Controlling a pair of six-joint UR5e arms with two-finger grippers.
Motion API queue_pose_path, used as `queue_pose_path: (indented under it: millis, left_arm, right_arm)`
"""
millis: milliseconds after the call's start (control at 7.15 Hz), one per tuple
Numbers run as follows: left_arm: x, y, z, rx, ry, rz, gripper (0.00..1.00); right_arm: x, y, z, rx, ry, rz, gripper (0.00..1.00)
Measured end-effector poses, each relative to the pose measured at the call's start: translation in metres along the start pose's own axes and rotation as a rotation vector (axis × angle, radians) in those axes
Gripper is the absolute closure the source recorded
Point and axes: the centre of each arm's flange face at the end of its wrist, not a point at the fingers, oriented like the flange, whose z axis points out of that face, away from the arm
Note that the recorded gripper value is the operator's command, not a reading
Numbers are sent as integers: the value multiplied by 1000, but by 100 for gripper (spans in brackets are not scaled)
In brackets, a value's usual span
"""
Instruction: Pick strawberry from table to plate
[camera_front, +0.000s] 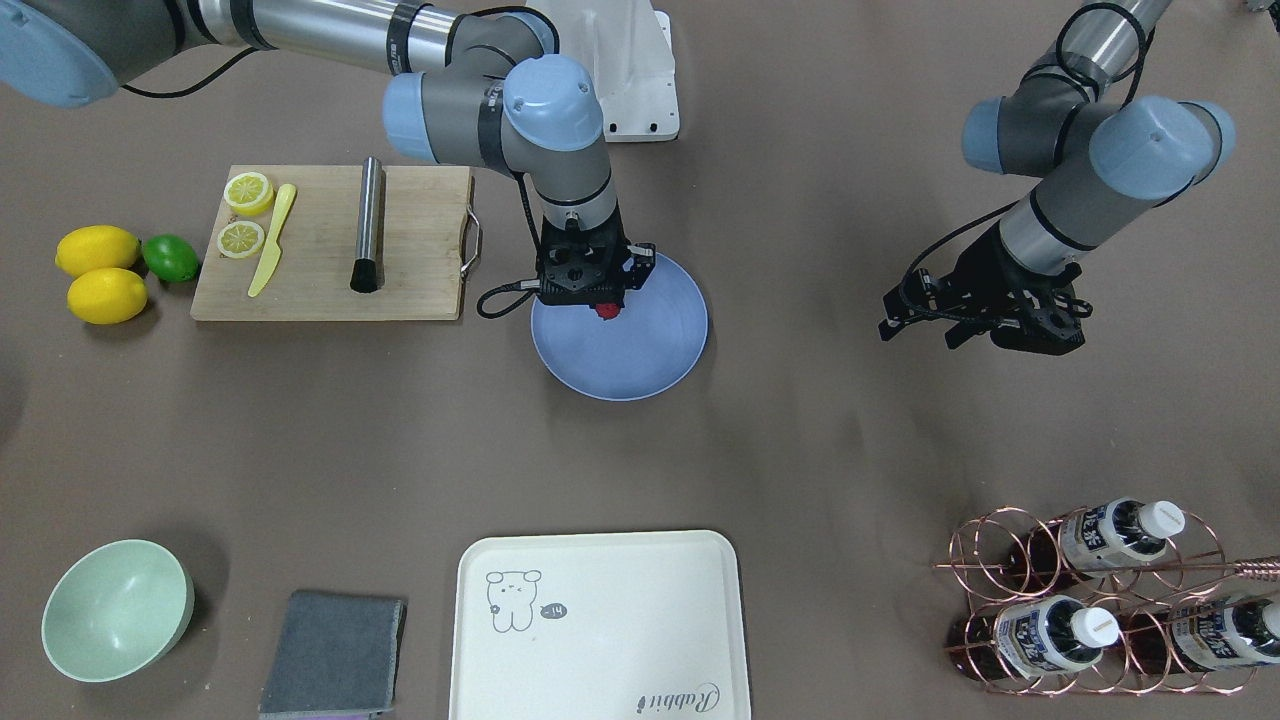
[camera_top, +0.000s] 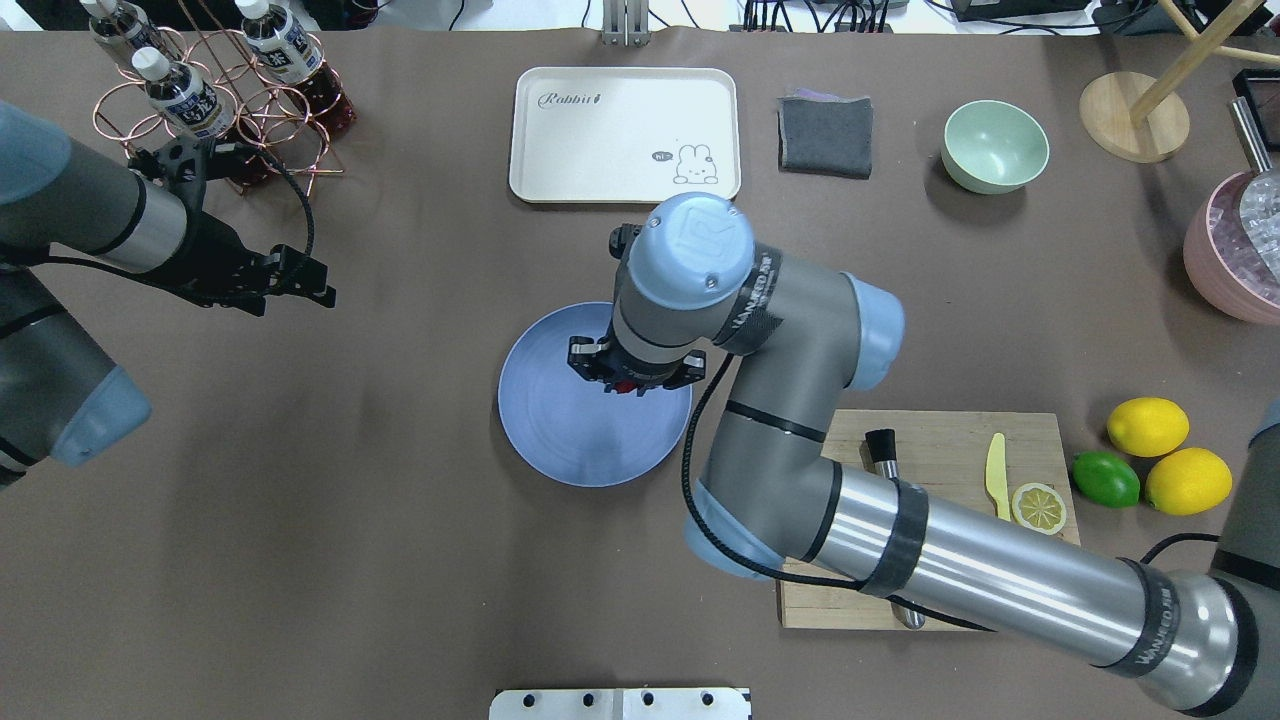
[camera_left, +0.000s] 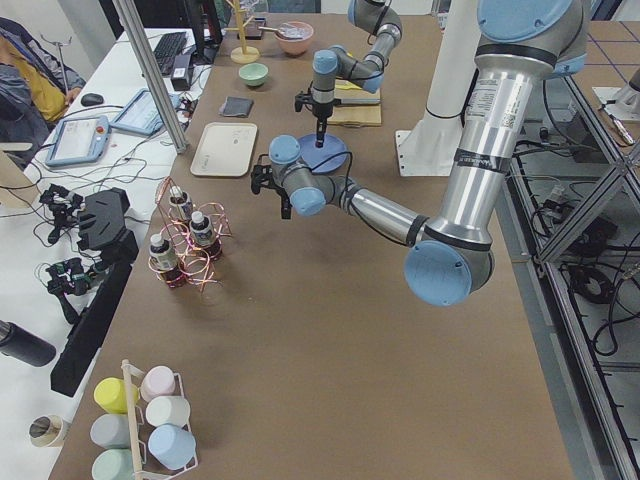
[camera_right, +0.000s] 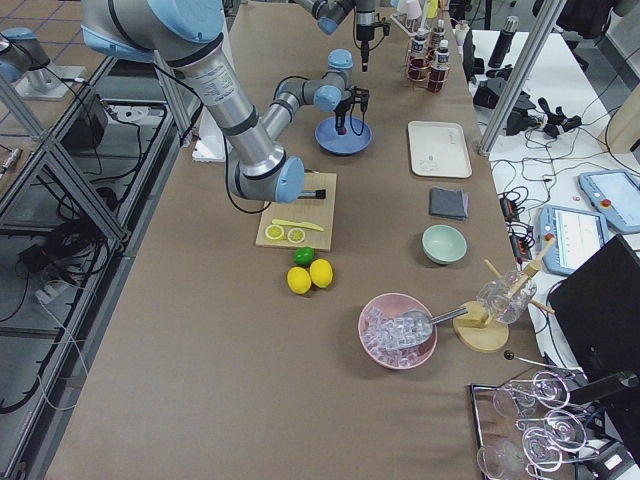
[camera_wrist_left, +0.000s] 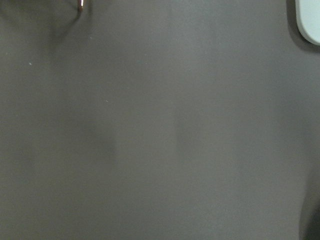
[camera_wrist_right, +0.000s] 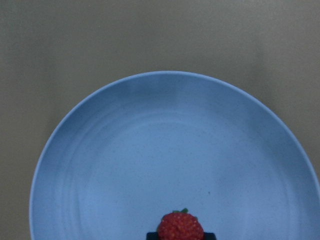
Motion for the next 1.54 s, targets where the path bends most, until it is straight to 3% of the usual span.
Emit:
queue_pose_path:
  millis: [419,699,839,978,1258,1538]
  left_arm:
    - [-5,2,-5,3,0,-2,3]
    - [-10,-6,-24,8,19,-18,3]
    - [-23,-16,-47,16,27,-35,3]
    - [-43,-22,-70,27,7,-28,3]
    - [-93,-38,-129,34,-104,67,3]
    - [-158,-49,-197,-18,-218,156,3]
  right_arm:
    - [4,-6,15,10,-13,-3,0]
    - [24,-36,-27,-9,-27,24,0]
    - [69,-60,-62,-11,-27,13,0]
    - [140,-88,-96,-14,-21,-28,0]
    - [323,-142,-153,-28,16,-130,0]
    - [506,-165,-202,-39,79,-207,0]
